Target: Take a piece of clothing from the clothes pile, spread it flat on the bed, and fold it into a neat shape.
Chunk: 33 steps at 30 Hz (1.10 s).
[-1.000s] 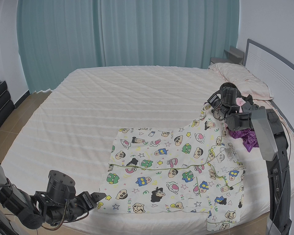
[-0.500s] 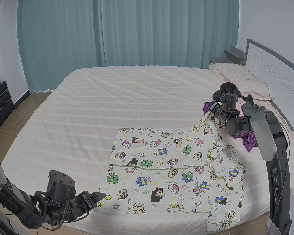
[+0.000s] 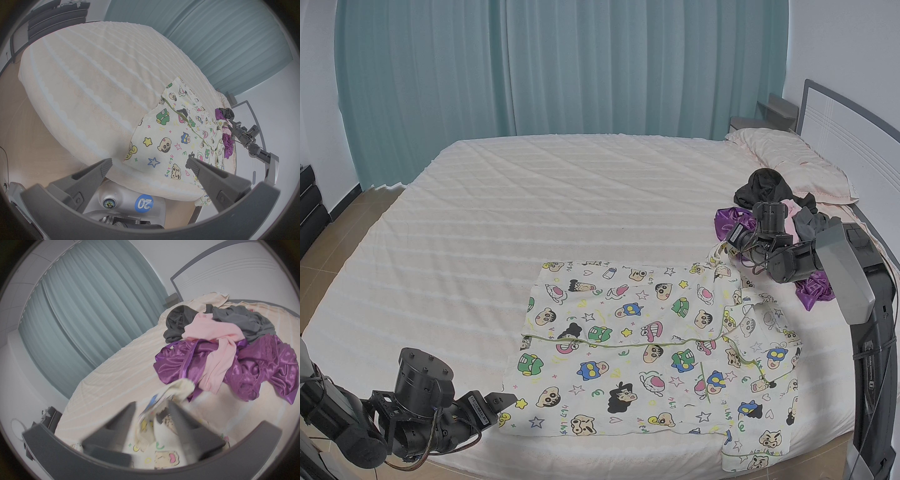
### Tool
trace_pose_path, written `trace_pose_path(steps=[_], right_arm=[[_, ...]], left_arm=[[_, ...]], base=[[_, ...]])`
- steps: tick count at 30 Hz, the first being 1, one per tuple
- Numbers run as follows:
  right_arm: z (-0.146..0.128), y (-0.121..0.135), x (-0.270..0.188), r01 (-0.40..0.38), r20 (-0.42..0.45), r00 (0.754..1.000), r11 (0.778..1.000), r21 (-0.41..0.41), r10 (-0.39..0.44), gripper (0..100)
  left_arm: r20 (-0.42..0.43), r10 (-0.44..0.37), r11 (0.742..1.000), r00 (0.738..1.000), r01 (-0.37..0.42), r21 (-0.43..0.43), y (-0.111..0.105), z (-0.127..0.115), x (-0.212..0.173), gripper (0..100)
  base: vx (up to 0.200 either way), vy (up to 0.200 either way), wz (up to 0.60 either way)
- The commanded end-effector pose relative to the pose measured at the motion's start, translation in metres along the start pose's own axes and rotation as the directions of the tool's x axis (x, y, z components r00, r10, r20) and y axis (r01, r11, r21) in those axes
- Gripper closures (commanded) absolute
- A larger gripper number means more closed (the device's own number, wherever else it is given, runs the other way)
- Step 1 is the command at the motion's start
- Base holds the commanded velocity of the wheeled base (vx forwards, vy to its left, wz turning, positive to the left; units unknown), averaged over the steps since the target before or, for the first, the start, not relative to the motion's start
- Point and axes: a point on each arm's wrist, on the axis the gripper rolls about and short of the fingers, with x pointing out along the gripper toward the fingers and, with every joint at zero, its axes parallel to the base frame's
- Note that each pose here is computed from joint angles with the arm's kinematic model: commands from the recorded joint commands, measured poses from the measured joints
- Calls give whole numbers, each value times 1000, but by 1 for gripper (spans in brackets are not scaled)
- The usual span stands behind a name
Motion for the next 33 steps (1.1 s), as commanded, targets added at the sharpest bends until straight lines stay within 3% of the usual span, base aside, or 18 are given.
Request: trace_pose_path(steps=[1,4,5,8,11,14,22,33], right_arm=[[9,4,-15,-52,-8,999,999,9,52,0],[24,5,-19,-89,35,996,994,60,87,0],[35,7,-20,-113,76,992,982,154,102,0],[37,1,-24,-94,55,995,976,195,84,0],[27,-6,-24,-61,11,998,979,194,60,0],[-2,-4,-24,-65,-100,991,981,183,84,0],[-41,25,-17,-100,-166,978,983,154,125,0],[-44,29,9,-25,-131,990,990,136,43,0]], left_arm=[[1,-1,1000,1000,1,0,0,0,0,0],[-1,-2,1000,1000,2,2,0,0,0,0],[-3,-4,1000,1000,4,3,-1,-1,0,0],[-4,-7,1000,1000,7,6,-1,-2,-1,0],[-6,-8,1000,1000,8,6,-2,-2,-1,0],[-8,-11,1000,1000,11,0,-2,-3,-1,0],[-9,-11,1000,1000,11,1,-2,-3,-1,0],[-15,-10,1000,1000,10,7,-2,-5,-1,0]], base=[[0,0,0],[0,0,0],[0,0,0],[0,0,0],[0,0,0],[0,0,0],[0,0,0],[0,0,0]])
